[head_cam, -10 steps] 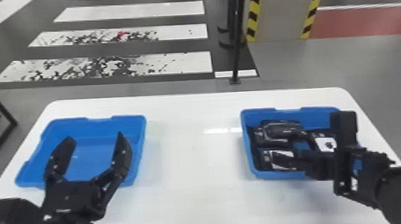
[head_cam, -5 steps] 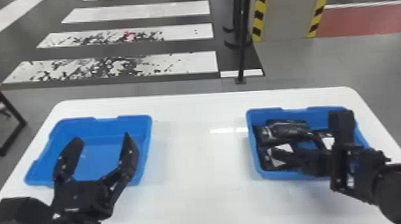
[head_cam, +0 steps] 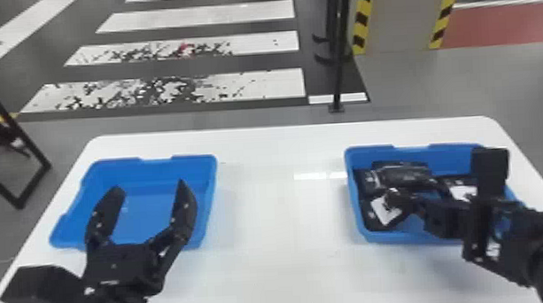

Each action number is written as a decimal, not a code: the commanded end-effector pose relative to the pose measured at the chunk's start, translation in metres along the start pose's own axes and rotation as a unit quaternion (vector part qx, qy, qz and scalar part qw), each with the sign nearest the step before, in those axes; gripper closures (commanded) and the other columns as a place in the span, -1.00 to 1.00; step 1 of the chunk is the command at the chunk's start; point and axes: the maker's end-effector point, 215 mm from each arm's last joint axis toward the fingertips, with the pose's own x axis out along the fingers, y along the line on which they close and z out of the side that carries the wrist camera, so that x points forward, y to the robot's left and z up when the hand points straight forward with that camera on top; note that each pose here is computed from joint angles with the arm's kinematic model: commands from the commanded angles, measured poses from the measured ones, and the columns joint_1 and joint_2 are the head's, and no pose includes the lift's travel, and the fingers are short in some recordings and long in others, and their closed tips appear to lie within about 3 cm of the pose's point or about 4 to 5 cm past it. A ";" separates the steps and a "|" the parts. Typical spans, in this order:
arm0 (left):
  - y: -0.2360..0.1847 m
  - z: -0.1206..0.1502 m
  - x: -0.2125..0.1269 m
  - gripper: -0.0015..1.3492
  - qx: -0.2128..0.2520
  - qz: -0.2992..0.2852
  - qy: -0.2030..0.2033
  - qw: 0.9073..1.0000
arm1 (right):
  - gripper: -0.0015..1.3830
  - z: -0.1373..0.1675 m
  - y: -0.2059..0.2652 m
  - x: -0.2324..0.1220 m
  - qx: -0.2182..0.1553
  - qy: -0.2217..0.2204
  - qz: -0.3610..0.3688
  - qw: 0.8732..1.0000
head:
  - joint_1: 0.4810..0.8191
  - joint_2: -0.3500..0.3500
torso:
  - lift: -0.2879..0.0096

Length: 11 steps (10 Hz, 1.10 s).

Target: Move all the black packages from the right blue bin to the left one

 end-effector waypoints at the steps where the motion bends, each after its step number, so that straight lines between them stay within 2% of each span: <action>1: 0.000 0.002 0.000 -0.84 -0.002 0.000 -0.003 1.000 | 0.71 0.008 -0.012 -0.009 0.010 -0.026 -0.010 1.000 | 0.27 0.17 | -0.01; 4: 0.003 0.008 -0.002 -0.84 -0.008 0.004 -0.014 1.000 | 0.71 0.050 -0.018 -0.057 0.024 -0.099 -0.013 0.995 | 0.27 0.07 | -0.01; 5: 0.004 0.008 -0.003 -0.84 -0.023 0.007 -0.016 1.000 | 0.71 0.071 -0.007 -0.068 0.053 -0.135 0.019 0.989 | 0.27 0.03 | -0.01; 6: 0.002 0.006 -0.001 -0.84 -0.057 0.011 -0.015 0.998 | 0.71 0.088 0.006 -0.069 0.091 -0.162 0.072 0.980 | 0.27 0.02 | -0.01; 8: -0.004 -0.001 0.000 -0.84 -0.118 0.013 -0.007 0.993 | 0.71 0.100 0.049 -0.058 0.143 -0.180 0.185 0.956 | 0.27 0.06 | -0.01; 10: -0.025 -0.005 0.004 -0.84 -0.201 0.000 -0.002 0.980 | 0.71 0.093 0.108 -0.043 0.190 -0.169 0.290 0.923 | 0.27 0.18 | -0.01; 11: -0.040 -0.007 0.005 -0.85 -0.235 -0.013 0.004 0.972 | 0.71 0.088 0.133 -0.038 0.204 -0.156 0.321 0.911 | 0.27 0.24 | -0.01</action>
